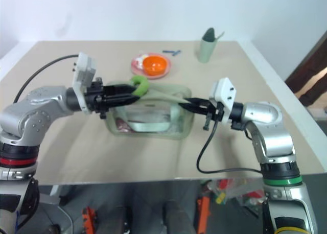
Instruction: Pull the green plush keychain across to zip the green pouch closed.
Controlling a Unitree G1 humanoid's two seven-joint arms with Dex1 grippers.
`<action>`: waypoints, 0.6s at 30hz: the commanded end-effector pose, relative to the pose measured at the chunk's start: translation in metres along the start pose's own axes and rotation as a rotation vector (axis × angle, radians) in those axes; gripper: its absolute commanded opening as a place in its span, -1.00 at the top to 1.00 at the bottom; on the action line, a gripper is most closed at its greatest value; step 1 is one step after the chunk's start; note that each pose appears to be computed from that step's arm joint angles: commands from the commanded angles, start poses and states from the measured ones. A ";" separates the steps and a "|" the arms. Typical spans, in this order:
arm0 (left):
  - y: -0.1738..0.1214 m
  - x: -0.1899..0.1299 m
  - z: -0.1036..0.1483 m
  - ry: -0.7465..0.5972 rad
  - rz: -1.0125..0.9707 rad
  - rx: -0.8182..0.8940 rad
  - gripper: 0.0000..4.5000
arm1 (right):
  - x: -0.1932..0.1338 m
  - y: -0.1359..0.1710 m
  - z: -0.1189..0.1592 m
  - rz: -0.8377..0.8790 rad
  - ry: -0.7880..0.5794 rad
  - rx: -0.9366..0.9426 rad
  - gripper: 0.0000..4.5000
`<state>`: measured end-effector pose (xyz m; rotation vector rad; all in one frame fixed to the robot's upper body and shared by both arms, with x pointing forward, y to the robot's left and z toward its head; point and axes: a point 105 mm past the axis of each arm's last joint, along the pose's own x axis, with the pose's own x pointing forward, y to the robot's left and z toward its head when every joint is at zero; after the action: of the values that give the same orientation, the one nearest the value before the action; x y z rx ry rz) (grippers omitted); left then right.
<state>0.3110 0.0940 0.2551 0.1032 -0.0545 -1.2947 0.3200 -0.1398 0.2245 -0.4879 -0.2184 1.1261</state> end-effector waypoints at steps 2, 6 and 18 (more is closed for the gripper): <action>-0.008 -0.018 0.022 0.001 0.003 0.067 -0.51 | -0.002 -0.003 0.009 -0.006 -0.020 -0.043 1.00; -0.008 -0.039 0.021 0.044 0.066 0.074 -0.99 | -0.002 -0.003 0.009 -0.002 -0.019 -0.044 1.00; -0.002 -0.088 -0.007 0.115 0.337 0.098 -0.99 | 0.001 -0.005 0.008 0.012 -0.025 -0.041 1.00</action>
<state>0.2863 0.1744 0.2425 0.2081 0.0310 -1.0023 0.3218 -0.1400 0.2242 -0.4890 -0.2215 1.1411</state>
